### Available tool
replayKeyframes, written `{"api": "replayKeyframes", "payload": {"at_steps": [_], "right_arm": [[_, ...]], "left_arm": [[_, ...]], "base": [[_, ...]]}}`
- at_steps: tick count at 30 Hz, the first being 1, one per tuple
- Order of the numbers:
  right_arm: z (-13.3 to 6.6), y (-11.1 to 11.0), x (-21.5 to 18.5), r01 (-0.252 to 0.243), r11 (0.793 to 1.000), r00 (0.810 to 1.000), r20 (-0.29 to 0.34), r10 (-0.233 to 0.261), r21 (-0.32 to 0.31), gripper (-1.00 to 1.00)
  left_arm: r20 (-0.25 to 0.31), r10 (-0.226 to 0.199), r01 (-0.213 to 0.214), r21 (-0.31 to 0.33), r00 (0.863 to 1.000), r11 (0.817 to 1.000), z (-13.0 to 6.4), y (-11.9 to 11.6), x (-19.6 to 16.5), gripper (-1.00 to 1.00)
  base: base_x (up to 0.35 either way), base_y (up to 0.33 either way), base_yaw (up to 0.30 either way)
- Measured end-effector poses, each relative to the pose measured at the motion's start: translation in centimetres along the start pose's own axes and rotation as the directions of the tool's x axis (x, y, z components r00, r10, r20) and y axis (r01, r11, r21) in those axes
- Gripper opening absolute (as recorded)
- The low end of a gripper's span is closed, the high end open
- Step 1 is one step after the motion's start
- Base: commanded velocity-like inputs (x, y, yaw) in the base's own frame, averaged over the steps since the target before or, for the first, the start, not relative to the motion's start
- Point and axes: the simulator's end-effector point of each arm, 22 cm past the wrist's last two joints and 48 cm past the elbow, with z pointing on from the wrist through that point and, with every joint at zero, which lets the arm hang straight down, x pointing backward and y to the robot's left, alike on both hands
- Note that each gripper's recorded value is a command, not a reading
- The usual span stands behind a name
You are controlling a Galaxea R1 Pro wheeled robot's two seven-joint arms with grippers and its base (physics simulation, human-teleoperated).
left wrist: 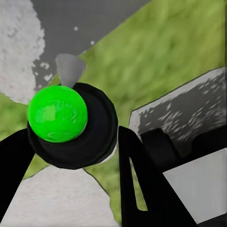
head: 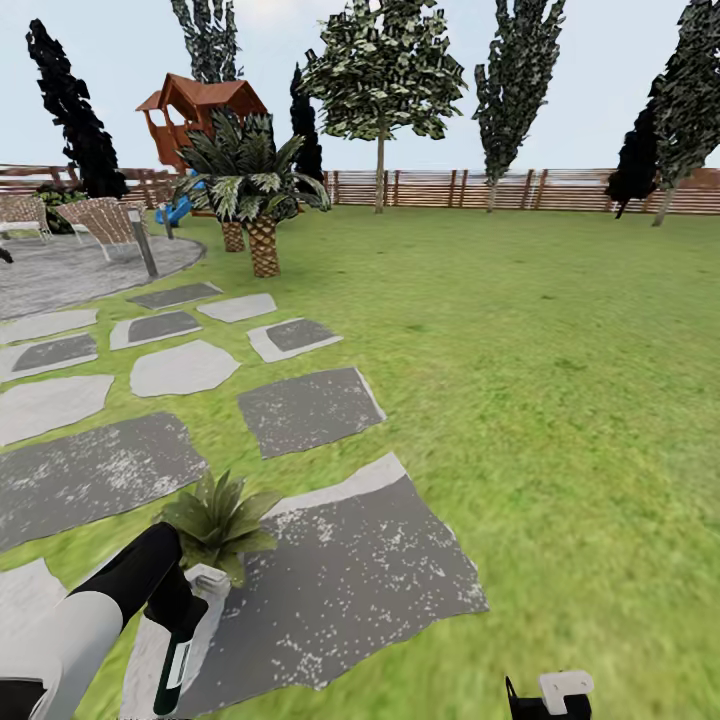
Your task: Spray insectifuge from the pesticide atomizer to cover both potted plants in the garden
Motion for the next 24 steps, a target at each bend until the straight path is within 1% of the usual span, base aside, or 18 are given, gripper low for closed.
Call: {"api": "replayKeyframes", "payload": {"at_steps": [4,7,11,14,19,21,24], "right_arm": [[0.0,0.0,0.0,0.000,1.000,1.000,0.000,0.000,0.000,1.00],[0.0,0.0,0.0,0.000,1.000,1.000,0.000,0.000,0.000,1.00],[0.0,0.0,0.0,0.000,1.000,1.000,0.000,0.000,-0.001,1.00],[0.0,0.0,0.0,0.000,1.000,1.000,0.000,0.000,-0.001,1.00],[0.0,0.0,0.0,0.000,1.000,1.000,0.000,0.000,-0.001,1.00],[0.0,0.0,0.0,0.000,1.000,1.000,-0.001,0.000,0.000,1.00],[0.0,0.0,0.0,0.000,1.000,1.000,-0.001,0.000,-0.001,1.00]], "left_arm": [[0.000,-0.001,0.001,-0.001,1.000,1.000,0.0,0.1,0.0,-1.00],[0.000,-0.002,0.002,-0.001,1.000,1.000,0.0,0.1,0.0,-1.00],[0.017,-0.025,0.025,0.018,1.000,1.000,-0.2,0.1,-0.2,-1.00],[0.026,-0.037,0.037,0.029,0.999,0.999,-0.2,0.0,-0.3,-1.00],[0.028,-0.036,0.035,0.030,0.999,0.999,-0.2,-0.1,-0.4,-1.00],[0.028,-0.031,0.030,0.029,0.999,0.999,-0.3,-0.1,-0.5,-1.00],[0.040,-0.027,0.026,0.020,0.999,0.999,-1.1,0.1,-1.3,-1.00]], "base": [[0.135,-0.245,0.277],[0.191,-0.092,0.277],[0.226,-0.017,0.277],[0.046,-0.002,0.277],[0.007,0.000,0.271],[0.001,0.000,0.118],[0.000,0.000,0.021]]}}
